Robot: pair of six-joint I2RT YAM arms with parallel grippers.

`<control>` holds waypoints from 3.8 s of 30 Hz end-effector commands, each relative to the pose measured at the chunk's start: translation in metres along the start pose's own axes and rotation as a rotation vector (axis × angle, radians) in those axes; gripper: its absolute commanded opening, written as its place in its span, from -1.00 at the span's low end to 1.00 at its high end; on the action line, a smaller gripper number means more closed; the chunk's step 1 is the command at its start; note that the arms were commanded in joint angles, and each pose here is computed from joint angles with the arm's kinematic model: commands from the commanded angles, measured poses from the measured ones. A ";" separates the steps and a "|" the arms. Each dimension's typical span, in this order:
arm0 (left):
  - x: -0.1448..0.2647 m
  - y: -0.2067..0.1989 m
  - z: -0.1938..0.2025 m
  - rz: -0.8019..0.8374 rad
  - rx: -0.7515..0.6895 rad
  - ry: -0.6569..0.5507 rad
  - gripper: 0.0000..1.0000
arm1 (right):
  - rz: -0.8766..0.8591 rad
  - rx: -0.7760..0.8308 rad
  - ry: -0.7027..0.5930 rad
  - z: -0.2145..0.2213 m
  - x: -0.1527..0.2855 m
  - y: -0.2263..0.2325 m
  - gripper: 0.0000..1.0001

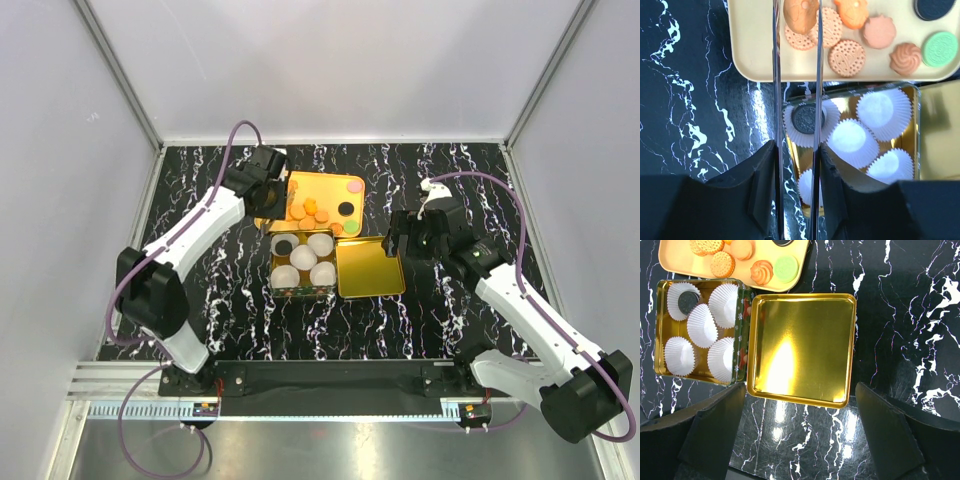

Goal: Pack the cookies

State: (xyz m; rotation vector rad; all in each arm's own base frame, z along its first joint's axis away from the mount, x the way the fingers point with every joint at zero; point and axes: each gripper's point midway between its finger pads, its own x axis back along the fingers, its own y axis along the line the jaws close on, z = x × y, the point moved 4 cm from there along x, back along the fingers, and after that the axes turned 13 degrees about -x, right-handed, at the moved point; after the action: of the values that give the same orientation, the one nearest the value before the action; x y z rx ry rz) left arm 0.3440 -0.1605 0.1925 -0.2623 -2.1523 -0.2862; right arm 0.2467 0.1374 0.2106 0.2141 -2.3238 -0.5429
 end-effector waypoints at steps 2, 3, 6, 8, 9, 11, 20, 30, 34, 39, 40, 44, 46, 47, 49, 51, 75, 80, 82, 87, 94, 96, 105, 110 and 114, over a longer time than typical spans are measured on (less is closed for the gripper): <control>0.028 -0.009 -0.011 0.048 -0.005 -0.106 -0.21 | -0.013 0.005 -0.035 -0.008 0.000 0.003 0.99; 0.033 -0.012 -0.011 0.053 -0.006 -0.115 -0.21 | -0.011 0.007 -0.032 -0.007 -0.001 0.003 1.00; 0.040 -0.019 -0.005 0.076 -0.015 -0.121 -0.21 | -0.008 0.005 -0.036 -0.008 0.000 0.002 0.99; 0.043 -0.025 -0.001 0.089 -0.025 -0.119 -0.20 | -0.007 0.005 -0.037 -0.008 0.000 0.002 0.99; 0.049 -0.028 -0.001 0.101 -0.024 -0.130 -0.21 | -0.004 0.005 -0.038 -0.008 0.000 0.002 0.99; 0.055 -0.033 0.001 0.126 -0.025 -0.139 -0.21 | -0.001 0.004 -0.039 -0.009 0.000 0.001 0.99; 0.071 -0.061 0.026 0.196 -0.047 -0.138 -0.20 | 0.003 0.007 -0.037 -0.008 -0.002 0.001 0.99; 0.075 -0.077 0.049 0.234 -0.079 -0.108 -0.20 | 0.002 0.005 -0.036 -0.008 -0.002 0.001 0.99; 0.078 -0.080 0.054 0.244 -0.089 -0.107 -0.20 | 0.002 0.005 -0.035 -0.007 -0.002 0.001 0.99; 0.076 -0.083 0.059 0.250 -0.095 -0.097 -0.20 | 0.005 0.004 -0.036 -0.008 -0.002 0.000 0.99; 0.076 -0.084 0.059 0.252 -0.098 -0.096 -0.20 | 0.002 0.005 -0.035 -0.008 -0.002 0.001 0.99; 0.075 -0.086 0.061 0.255 -0.100 -0.094 -0.20 | 0.005 0.005 -0.034 -0.007 -0.002 0.000 0.99; 0.075 -0.087 0.063 0.258 -0.101 -0.091 -0.20 | 0.005 0.005 -0.034 -0.007 -0.002 0.000 0.99; 0.075 -0.087 0.063 0.259 -0.101 -0.090 -0.20 | 0.006 0.005 -0.035 -0.007 -0.002 0.000 0.99; 0.075 -0.088 0.064 0.261 -0.100 -0.090 -0.19 | 0.002 0.005 -0.035 -0.007 -0.002 0.001 0.99; 0.075 -0.089 0.066 0.265 -0.101 -0.086 -0.19 | 0.004 0.004 -0.032 -0.007 -0.002 0.000 0.99; 0.066 -0.097 0.065 0.266 -0.100 -0.082 -0.14 | 0.004 0.001 -0.032 -0.006 -0.002 0.000 0.99; 0.065 -0.095 0.067 0.259 -0.103 -0.076 -0.12 | 0.003 0.001 -0.031 -0.005 -0.002 0.000 1.00; 0.064 -0.095 0.068 0.254 -0.103 -0.076 -0.11 | 0.003 0.003 -0.029 -0.006 -0.002 0.000 1.00; 0.065 -0.095 0.067 0.253 -0.101 -0.078 -0.11 | 0.001 0.002 -0.030 -0.006 -0.002 0.000 0.99; 0.078 -0.092 0.061 0.266 -0.109 -0.104 -0.11 | 0.001 0.003 -0.028 -0.005 -0.003 0.000 0.99; 0.088 -0.091 0.054 0.275 -0.110 -0.132 -0.11 | 0.003 0.003 -0.026 -0.005 -0.003 0.000 1.00; 0.111 -0.076 0.031 0.243 -0.098 -0.198 -0.07 | -0.002 0.004 -0.023 -0.005 -0.003 0.001 0.99; 0.098 -0.057 0.020 0.160 -0.076 -0.192 -0.06 | -0.006 0.003 -0.023 -0.005 -0.003 0.002 0.99; 0.081 -0.037 0.005 0.093 -0.057 -0.183 -0.03 | -0.007 0.006 -0.020 -0.005 -0.003 0.002 0.99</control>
State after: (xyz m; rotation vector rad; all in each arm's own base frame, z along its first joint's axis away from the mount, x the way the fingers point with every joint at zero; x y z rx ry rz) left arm 0.2573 -0.1951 0.2392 -0.4984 -2.2291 -0.2527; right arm 0.2470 0.1374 0.2083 0.2091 -2.3187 -0.5384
